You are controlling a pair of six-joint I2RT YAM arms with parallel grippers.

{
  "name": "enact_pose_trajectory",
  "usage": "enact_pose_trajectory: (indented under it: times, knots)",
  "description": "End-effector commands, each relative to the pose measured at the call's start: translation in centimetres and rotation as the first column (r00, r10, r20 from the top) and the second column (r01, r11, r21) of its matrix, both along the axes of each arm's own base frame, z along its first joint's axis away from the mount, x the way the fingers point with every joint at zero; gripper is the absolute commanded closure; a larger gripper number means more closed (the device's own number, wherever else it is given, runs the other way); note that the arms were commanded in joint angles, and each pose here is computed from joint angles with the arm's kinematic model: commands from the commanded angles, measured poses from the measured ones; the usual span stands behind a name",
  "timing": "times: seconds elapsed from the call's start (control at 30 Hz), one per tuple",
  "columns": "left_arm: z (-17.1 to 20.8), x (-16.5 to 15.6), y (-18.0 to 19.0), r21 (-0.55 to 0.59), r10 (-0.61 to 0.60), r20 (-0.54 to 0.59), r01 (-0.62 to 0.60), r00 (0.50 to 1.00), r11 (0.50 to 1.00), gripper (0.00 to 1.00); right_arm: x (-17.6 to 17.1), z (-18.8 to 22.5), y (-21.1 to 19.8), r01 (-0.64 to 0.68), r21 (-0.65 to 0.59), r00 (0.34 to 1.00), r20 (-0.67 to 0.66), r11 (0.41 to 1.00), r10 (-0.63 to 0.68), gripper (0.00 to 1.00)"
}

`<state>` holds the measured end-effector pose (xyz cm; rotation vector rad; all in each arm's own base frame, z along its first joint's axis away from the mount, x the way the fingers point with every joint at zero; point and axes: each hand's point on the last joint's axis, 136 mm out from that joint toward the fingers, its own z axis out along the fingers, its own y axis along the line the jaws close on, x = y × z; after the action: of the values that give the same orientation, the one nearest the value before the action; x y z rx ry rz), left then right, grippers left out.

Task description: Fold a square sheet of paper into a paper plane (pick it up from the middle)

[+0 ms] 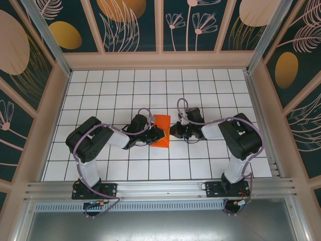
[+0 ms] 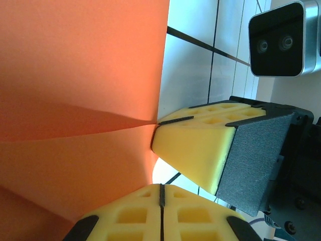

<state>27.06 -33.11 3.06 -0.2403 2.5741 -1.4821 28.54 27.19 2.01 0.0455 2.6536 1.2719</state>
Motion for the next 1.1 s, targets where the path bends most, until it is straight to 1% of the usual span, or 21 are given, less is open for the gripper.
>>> enact_pose_trajectory:
  times: [0.0, 0.17, 0.3, 0.43, 1.07]
  knots:
    - [-0.3, 0.0, -0.3, 0.003, -0.018, -0.005, 0.018, 1.000, 1.000, 0.92, 0.9, -0.3, -0.2, 0.012, -0.024, 1.000, 0.019, 1.000, -0.011, 0.99]
    - [1.1, 0.3, -0.5, -0.009, -0.020, 0.028, 0.020, 0.999, 1.000, 0.92, 0.9, 0.1, -0.2, 0.009, -0.023, 1.000, 0.027, 1.000, -0.008, 0.99]
    - [1.6, 0.8, 0.0, 0.035, -0.001, 0.062, -0.001, 0.998, 0.999, 0.92, 0.9, 0.3, -0.3, 0.005, -0.028, 0.999, 0.037, 1.000, -0.004, 0.99]
    - [1.0, 0.7, 0.4, 0.066, 0.003, 0.059, -0.007, 0.998, 0.998, 0.92, 0.9, 0.5, -0.2, 0.003, -0.026, 0.999, 0.044, 1.000, -0.001, 0.99]
    - [-0.5, 0.5, 0.0, 0.074, -0.018, 0.015, 0.016, 1.000, 0.997, 0.92, 1.2, 0.2, -0.4, 0.012, -0.046, 0.999, 0.042, 0.999, -0.010, 0.99]
